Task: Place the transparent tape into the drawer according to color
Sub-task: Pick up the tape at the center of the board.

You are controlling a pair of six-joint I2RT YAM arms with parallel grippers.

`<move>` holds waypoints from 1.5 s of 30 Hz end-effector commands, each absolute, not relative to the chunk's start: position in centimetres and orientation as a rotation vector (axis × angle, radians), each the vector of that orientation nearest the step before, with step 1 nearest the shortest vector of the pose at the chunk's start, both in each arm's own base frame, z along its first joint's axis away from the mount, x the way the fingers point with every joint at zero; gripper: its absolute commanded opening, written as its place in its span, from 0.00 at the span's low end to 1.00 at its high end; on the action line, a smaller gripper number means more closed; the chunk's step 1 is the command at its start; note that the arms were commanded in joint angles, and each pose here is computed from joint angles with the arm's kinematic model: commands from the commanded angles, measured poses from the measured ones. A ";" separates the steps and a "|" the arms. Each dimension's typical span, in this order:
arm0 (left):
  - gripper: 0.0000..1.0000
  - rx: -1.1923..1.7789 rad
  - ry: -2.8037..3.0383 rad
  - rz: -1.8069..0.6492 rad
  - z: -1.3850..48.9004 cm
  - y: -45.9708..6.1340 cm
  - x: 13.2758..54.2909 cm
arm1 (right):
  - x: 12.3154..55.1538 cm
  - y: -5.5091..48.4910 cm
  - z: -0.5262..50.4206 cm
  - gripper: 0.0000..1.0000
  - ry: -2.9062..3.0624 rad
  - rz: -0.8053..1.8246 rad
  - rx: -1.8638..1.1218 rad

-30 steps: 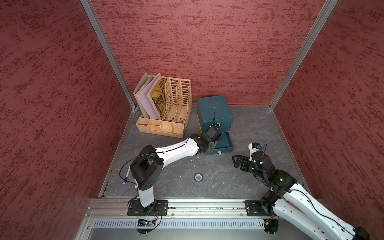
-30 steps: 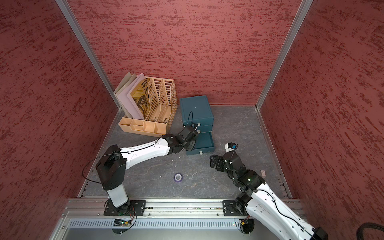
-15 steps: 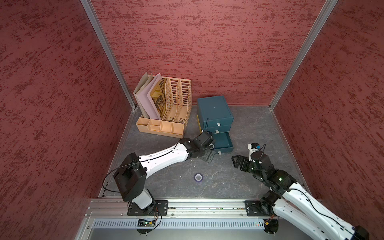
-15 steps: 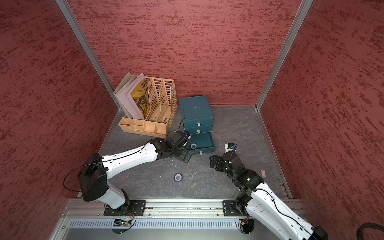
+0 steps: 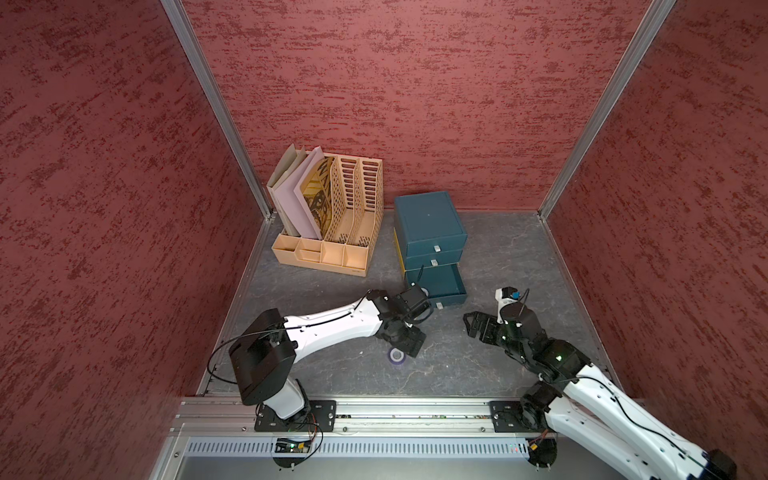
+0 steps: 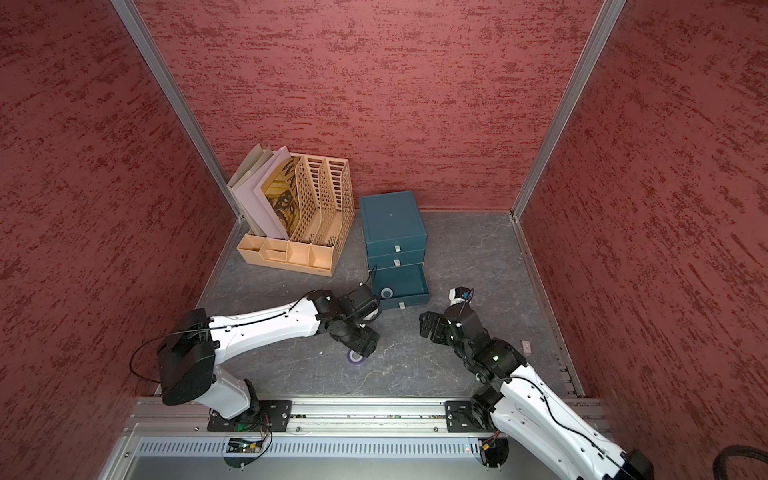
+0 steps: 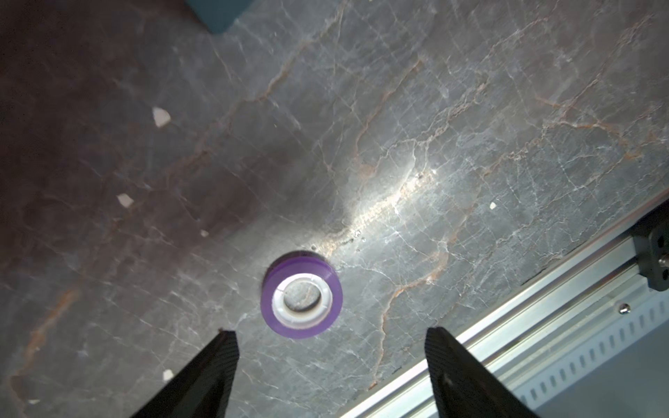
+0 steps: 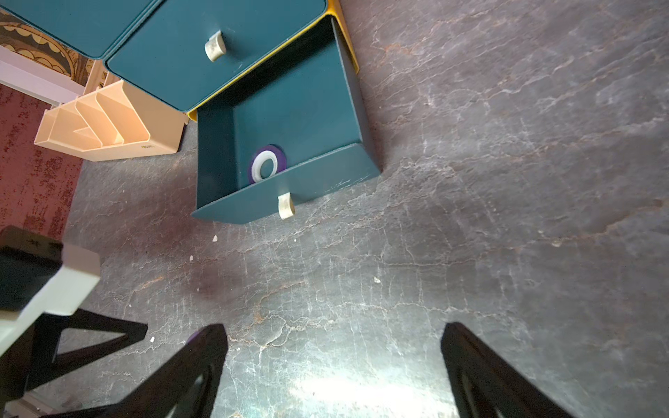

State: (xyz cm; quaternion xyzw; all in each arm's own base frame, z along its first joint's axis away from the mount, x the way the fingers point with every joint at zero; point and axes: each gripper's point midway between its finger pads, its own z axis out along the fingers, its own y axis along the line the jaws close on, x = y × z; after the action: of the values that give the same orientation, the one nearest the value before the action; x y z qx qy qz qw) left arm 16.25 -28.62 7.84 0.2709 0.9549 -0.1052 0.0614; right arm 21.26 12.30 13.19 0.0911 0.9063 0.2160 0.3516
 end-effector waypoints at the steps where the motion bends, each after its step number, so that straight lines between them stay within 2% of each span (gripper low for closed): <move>1: 0.79 0.832 2.959 -0.282 6.2 -28.4 14.6 | 21.1 12.0 12.9 0.98 2.347 0.557 0.257; 11: 0.68 0.753 2.976 -0.254 3.8 -28.8 14.7 | 20.8 11.4 12.9 0.98 2.341 0.544 0.272; 28: 0.57 0.793 3.012 -0.174 1.6 -29.0 14.4 | 20.7 11.1 12.4 0.98 2.343 0.532 0.292; 31: 0.51 0.791 3.021 -0.154 1.0 -29.0 14.4 | 20.7 11.1 12.6 0.98 2.341 0.531 0.294; 41: 0.13 0.787 3.056 -0.129 -0.6 -28.8 14.1 | 20.7 10.9 12.6 0.98 2.340 0.521 0.297; 45: 0.02 0.785 3.053 -0.139 -0.3 -28.9 14.2 | 20.7 10.9 12.6 0.98 2.340 0.523 0.301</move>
State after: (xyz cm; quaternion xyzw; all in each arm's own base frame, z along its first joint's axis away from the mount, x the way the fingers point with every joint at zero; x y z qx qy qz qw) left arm 14.66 -28.22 1.43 0.2468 0.9684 -0.0345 0.0077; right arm 20.53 11.65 12.76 0.1027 0.9065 0.2156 0.3483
